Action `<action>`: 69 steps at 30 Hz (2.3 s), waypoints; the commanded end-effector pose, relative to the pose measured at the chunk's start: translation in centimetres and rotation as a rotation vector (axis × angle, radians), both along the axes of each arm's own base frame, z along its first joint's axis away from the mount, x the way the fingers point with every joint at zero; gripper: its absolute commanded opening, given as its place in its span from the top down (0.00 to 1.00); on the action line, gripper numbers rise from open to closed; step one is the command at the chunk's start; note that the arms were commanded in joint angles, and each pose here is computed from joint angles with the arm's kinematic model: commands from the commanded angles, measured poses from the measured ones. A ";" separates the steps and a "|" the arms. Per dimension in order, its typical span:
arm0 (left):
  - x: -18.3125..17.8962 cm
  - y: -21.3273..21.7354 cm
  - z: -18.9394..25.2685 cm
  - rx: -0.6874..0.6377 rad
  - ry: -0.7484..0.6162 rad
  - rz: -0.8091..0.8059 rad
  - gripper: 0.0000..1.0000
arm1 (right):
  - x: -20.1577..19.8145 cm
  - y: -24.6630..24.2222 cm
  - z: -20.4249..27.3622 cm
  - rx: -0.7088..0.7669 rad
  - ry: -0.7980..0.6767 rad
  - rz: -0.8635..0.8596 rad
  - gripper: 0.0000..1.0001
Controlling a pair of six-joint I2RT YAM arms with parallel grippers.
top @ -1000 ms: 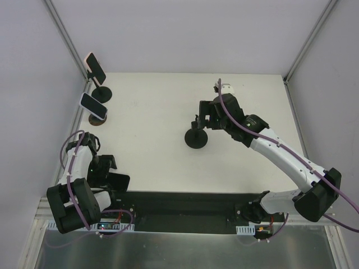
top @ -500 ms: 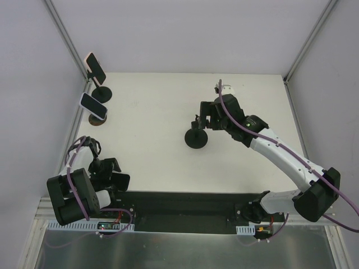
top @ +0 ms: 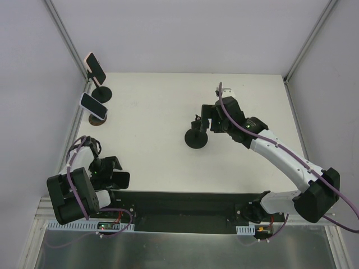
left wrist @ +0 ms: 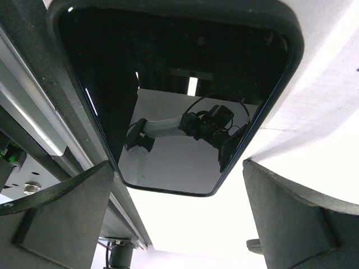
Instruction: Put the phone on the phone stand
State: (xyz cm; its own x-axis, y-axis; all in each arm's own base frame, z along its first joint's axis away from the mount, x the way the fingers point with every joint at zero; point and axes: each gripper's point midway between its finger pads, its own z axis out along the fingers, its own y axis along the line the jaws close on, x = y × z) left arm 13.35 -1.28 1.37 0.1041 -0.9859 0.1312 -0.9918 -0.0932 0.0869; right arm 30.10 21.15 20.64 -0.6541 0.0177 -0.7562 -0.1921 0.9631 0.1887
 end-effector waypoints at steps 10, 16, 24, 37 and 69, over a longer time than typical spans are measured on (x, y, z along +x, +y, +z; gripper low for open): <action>-1.6 1.3 -2.9 0.073 0.090 0.006 0.11 | -0.1 0.1 1.5 0.054 -0.044 0.013 0.04; -2.6 1.5 -3.6 0.078 0.165 0.002 0.18 | -0.1 0.0 1.3 0.054 -0.041 0.010 0.04; -2.2 1.9 -4.0 0.099 0.157 0.012 0.50 | -0.3 -0.2 1.2 0.057 -0.038 0.007 0.04; 2.1 2.4 -1.1 0.123 -0.124 -0.100 1.00 | -0.1 -0.3 0.9 0.049 -0.036 0.000 0.04; 12.5 -4.9 10.0 0.068 -1.034 -0.759 1.00 | -0.6 0.6 2.1 0.053 -0.100 0.131 0.04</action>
State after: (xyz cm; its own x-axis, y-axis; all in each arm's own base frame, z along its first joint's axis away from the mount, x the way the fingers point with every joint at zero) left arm 22.83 -5.13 5.86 -0.5462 -0.8348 -0.0691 -0.6478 0.4733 -0.5970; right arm 29.40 21.14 20.67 -0.6352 -0.0108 -0.7722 -0.2631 0.9431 0.2032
